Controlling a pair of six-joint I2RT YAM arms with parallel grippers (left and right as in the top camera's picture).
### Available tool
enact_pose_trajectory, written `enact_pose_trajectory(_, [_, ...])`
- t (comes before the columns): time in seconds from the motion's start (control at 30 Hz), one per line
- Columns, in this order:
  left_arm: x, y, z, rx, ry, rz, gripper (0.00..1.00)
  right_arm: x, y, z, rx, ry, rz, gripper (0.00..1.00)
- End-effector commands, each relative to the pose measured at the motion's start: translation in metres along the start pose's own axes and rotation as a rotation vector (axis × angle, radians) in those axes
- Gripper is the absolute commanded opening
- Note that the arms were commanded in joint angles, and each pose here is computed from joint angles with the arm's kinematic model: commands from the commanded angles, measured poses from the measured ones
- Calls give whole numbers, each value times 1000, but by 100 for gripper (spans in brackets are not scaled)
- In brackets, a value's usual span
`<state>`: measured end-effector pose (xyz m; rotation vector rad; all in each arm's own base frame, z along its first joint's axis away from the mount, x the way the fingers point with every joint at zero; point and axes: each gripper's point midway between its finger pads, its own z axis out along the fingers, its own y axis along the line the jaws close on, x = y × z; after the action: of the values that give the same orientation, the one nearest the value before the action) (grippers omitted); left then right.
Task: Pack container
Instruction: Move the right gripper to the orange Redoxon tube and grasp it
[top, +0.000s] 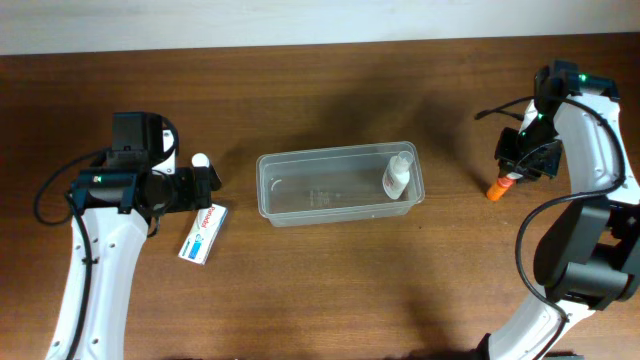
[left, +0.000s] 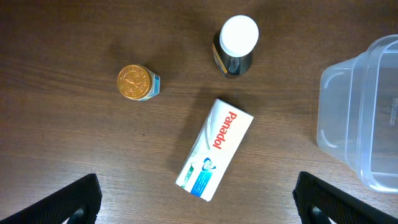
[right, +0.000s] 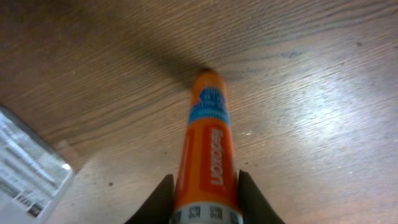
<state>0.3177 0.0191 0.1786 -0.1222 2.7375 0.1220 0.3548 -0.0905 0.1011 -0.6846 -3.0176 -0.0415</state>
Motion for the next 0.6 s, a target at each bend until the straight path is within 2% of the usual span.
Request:
enact_pose_trajectory(0.0, [-6, -2, -4, 9, -15, 15, 99, 1, -3, 3, 1, 13, 12, 17])
enact_pose_trajectory(0.33, [-5, -2, -4, 8, -12, 15, 99, 5, -2, -4, -7, 11, 11, 10])
enact_pose_trajectory(0.43, [-5, -2, -4, 8, -12, 15, 99, 6, 10, -26, -76, -28, -40, 9])
enact_pose_trajectory(0.57, [-5, -2, -4, 8, -13, 15, 99, 20, 28, -78, -128, -122, -120, 9])
